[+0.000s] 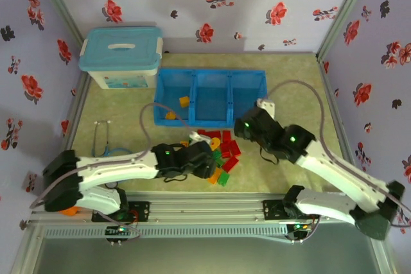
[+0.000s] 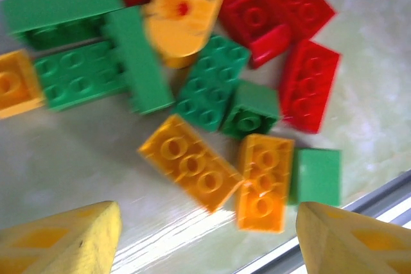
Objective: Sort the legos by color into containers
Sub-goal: Pick up the lego from the middle-left of the table, then place the lego in the container, then pick up the lego from the container.
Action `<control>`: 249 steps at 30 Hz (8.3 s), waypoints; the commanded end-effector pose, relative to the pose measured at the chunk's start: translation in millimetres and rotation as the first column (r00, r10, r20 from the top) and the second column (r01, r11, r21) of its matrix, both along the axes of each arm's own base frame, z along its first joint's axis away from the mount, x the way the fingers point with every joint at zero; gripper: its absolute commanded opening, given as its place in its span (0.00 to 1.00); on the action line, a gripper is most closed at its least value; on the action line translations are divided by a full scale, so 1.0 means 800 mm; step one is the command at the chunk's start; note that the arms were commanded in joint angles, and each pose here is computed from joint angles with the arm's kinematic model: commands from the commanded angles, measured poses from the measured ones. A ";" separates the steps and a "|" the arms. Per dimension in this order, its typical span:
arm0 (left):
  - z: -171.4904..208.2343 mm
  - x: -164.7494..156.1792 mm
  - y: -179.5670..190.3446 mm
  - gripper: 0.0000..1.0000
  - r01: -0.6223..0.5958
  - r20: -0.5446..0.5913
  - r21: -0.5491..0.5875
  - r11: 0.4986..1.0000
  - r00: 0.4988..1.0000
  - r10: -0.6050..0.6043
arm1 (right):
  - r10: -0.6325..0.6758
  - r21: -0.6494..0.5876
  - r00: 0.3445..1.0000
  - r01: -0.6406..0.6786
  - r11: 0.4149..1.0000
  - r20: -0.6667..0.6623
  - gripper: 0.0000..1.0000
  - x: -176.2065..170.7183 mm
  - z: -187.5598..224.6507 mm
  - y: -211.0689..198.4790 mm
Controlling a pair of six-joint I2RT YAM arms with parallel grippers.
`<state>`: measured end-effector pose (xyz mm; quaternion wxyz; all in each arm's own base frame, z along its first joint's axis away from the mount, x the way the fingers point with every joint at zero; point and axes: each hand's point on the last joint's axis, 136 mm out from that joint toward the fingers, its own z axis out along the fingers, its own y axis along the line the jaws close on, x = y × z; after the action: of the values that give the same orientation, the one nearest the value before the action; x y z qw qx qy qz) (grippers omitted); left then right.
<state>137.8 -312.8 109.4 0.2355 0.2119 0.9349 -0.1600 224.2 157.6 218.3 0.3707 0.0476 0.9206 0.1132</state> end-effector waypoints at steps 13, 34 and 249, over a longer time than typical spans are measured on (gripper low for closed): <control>-0.041 -0.028 -0.081 0.69 0.164 -0.039 0.204 0.965 0.986 -0.159 | -0.156 0.067 0.988 0.155 0.986 0.002 0.79 -0.033 -0.033 -0.062; -0.077 -0.050 -0.088 0.59 0.187 -0.099 0.290 0.939 0.981 -0.165 | -0.145 0.091 0.989 0.146 0.985 -0.019 0.78 -0.029 -0.046 -0.048; -0.089 0.336 0.157 0.39 -0.345 -0.172 0.313 0.885 0.895 0.410 | -0.013 0.071 0.988 0.024 0.997 -0.152 0.72 -0.024 -0.097 0.053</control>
<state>411.1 -204.4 45.5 0.1360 0.0368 0.9895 -0.0336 200.0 194.0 130.2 0.2885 0.0768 0.9460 0.1263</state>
